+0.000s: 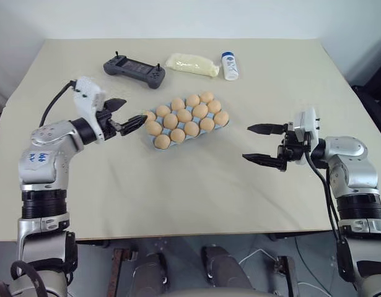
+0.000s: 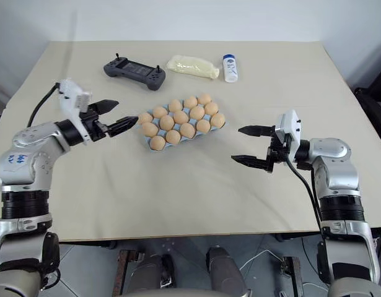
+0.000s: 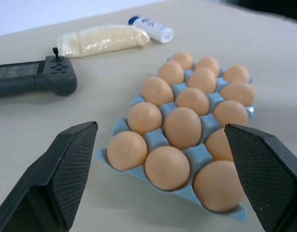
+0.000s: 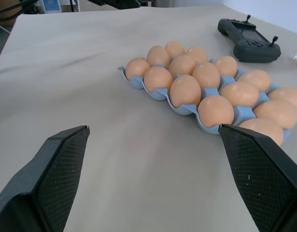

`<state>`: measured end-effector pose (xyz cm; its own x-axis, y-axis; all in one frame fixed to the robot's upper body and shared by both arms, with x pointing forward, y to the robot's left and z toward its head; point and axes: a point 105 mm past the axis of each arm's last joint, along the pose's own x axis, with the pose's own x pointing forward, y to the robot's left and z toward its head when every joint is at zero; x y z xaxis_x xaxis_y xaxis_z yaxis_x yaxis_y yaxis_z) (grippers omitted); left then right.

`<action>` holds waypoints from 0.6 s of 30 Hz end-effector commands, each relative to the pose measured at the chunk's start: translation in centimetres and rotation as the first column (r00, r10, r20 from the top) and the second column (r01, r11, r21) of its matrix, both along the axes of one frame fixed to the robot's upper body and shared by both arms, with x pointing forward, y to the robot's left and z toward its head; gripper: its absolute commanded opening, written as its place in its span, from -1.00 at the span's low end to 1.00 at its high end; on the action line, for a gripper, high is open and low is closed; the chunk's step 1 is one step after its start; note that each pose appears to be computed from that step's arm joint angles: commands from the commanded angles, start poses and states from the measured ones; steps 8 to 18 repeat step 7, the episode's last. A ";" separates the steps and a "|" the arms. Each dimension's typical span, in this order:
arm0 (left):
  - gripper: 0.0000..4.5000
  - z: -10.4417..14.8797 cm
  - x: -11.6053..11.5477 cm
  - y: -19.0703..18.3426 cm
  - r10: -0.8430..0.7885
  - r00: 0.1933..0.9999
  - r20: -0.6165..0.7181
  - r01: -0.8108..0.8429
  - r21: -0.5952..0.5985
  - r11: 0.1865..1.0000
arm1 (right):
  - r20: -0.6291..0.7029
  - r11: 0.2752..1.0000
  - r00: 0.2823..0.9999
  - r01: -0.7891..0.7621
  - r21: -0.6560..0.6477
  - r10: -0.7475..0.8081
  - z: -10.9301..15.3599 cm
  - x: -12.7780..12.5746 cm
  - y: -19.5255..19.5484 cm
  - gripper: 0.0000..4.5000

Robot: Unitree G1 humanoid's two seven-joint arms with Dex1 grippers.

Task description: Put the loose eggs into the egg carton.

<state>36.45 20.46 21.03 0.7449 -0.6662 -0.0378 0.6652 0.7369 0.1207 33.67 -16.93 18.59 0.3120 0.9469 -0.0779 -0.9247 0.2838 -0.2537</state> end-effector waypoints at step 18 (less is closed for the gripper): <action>1.00 -0.6 -2.6 0.1 -0.182 0.983 0.031 0.182 0.023 0.983 | 0.041 0.999 0.998 -0.054 -0.002 0.054 0.6 0.3 0.9 1.00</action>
